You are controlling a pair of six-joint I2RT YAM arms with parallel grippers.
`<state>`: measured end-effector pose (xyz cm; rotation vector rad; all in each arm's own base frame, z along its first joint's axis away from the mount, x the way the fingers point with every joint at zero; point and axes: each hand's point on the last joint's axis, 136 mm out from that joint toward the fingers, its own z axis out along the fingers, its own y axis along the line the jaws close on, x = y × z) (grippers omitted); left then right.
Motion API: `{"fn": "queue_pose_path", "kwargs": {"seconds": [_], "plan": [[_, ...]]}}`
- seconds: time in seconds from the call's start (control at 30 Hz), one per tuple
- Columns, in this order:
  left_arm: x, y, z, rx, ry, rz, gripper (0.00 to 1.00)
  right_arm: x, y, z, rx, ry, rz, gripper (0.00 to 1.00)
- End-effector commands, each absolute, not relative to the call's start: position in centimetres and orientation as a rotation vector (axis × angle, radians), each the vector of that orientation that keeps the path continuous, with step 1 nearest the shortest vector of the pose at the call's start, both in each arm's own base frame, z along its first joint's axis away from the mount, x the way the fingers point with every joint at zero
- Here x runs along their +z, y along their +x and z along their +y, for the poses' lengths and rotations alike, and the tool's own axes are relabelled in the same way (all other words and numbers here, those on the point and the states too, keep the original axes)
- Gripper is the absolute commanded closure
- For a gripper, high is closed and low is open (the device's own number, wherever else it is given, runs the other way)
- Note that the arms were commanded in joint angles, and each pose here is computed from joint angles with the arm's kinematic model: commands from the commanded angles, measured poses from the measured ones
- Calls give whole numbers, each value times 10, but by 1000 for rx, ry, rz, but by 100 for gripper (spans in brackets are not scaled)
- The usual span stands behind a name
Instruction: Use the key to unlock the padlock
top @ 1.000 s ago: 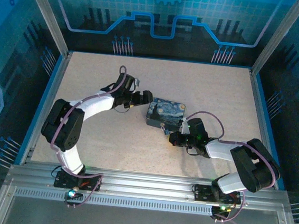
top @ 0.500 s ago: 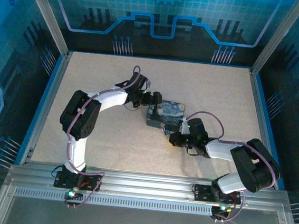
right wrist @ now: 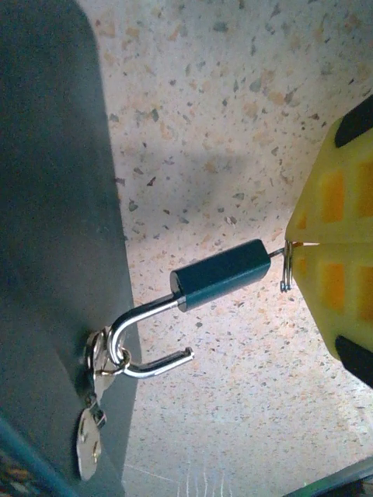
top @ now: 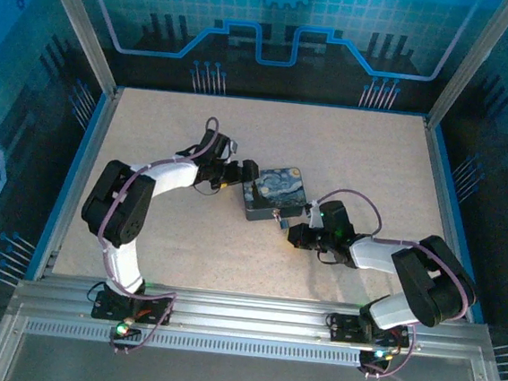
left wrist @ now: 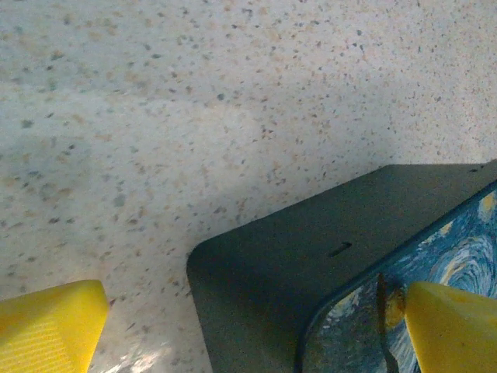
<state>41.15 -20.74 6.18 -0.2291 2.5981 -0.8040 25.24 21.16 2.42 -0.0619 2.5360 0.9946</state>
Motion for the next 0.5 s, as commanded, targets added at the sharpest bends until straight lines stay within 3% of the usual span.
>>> {"fn": "queue_pose_path", "kwargs": {"seconds": [0.0,0.23,0.47], "plan": [[33,386,-184,-700,-285,2708,2,18,250,209,1016,-33,2570,95],[37,388,-183,-709,-292,2693,2,18,250,212,1037,-36,2569,93],[45,391,-185,-717,-286,2678,2,16,249,192,1023,68,2569,78]]}}
